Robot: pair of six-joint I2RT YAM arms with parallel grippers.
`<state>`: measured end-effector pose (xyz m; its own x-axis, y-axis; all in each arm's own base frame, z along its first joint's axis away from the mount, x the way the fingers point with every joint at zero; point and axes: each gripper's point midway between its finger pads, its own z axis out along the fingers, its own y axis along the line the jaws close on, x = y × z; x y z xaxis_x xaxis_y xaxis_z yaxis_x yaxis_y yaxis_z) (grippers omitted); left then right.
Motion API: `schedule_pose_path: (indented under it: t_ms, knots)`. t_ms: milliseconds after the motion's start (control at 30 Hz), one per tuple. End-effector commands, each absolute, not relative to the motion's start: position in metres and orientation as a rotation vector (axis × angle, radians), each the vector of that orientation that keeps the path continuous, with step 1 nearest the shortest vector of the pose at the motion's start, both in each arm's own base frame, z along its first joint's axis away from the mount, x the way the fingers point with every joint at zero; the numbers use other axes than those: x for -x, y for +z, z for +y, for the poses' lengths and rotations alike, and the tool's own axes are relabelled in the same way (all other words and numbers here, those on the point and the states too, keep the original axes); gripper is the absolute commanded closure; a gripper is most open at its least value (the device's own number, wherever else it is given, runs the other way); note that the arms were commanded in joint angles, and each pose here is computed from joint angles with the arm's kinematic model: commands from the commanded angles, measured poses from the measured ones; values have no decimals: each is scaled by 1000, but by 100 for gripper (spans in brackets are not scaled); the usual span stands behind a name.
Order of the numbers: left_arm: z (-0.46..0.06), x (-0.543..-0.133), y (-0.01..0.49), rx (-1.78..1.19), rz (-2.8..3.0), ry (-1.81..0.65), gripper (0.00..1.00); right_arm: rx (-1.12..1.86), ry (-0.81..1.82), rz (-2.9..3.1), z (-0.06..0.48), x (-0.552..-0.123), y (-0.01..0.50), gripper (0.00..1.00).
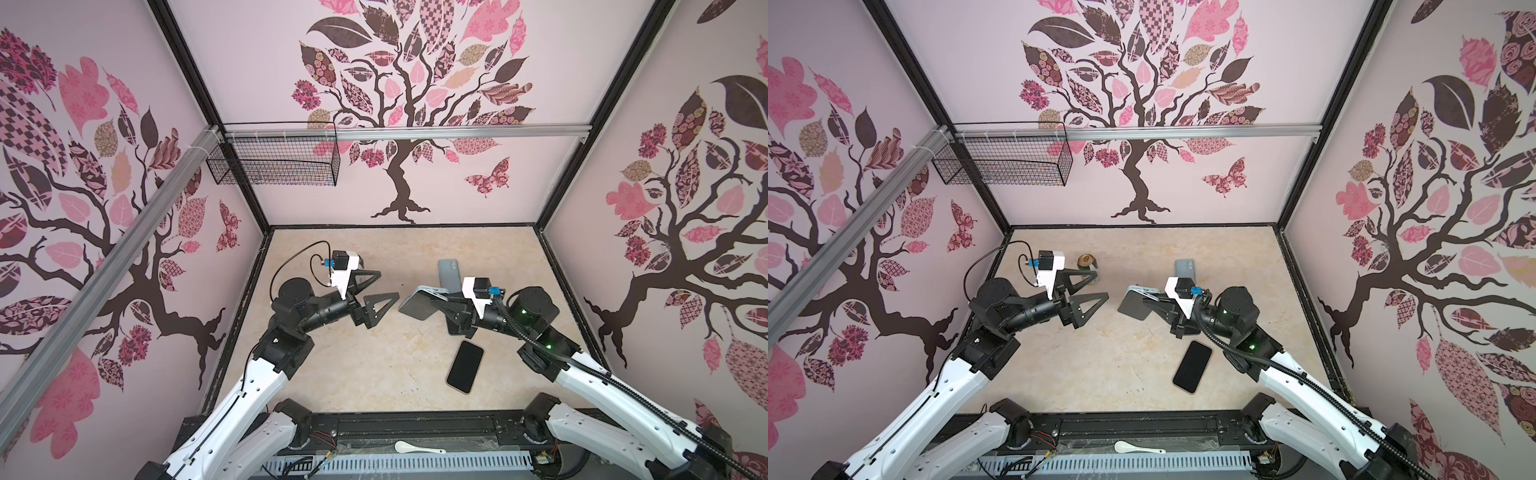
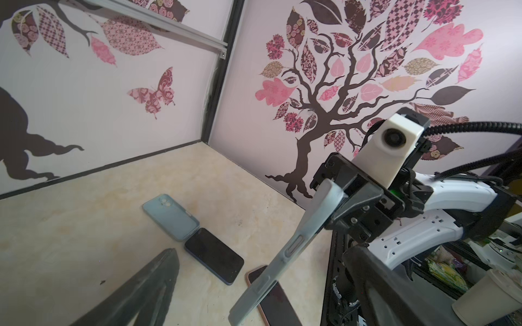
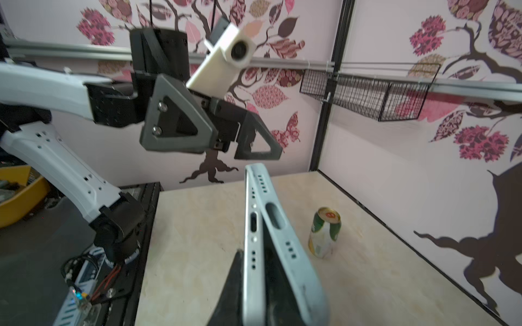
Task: Take the phone out of the phone case
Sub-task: Remove the phone case from the phone.
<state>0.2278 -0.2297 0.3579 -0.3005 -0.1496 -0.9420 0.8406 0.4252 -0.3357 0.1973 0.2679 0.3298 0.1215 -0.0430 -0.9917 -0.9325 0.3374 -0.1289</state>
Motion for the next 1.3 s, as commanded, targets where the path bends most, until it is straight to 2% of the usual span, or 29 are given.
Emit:
schedule_pose_path:
  t_ms: [0, 233, 400, 733, 933, 1267]
  knots:
    - [-228, -232, 351, -637, 1645, -1067, 2, 1153, 635, 1249, 262, -204, 325, 100]
    - [-241, -229, 333, -736, 1766, -1126, 7, 1296, 544, 1246, 267, -210, 298, 100]
    - [-247, -231, 328, -777, 1811, -1146, 16, 1364, 491, 1268, 280, -218, 277, 100]
    - [-244, -225, 307, -891, 1890, -1051, 14, 1516, 524, 1167, 304, -204, 267, 100]
    - [-253, -208, 288, -1031, 1940, -947, 19, 1565, 523, 1103, 309, -194, 268, 100]
    - [-284, -198, 281, -1137, 1923, -944, 33, 1629, 544, 1088, 319, -182, 261, 100]
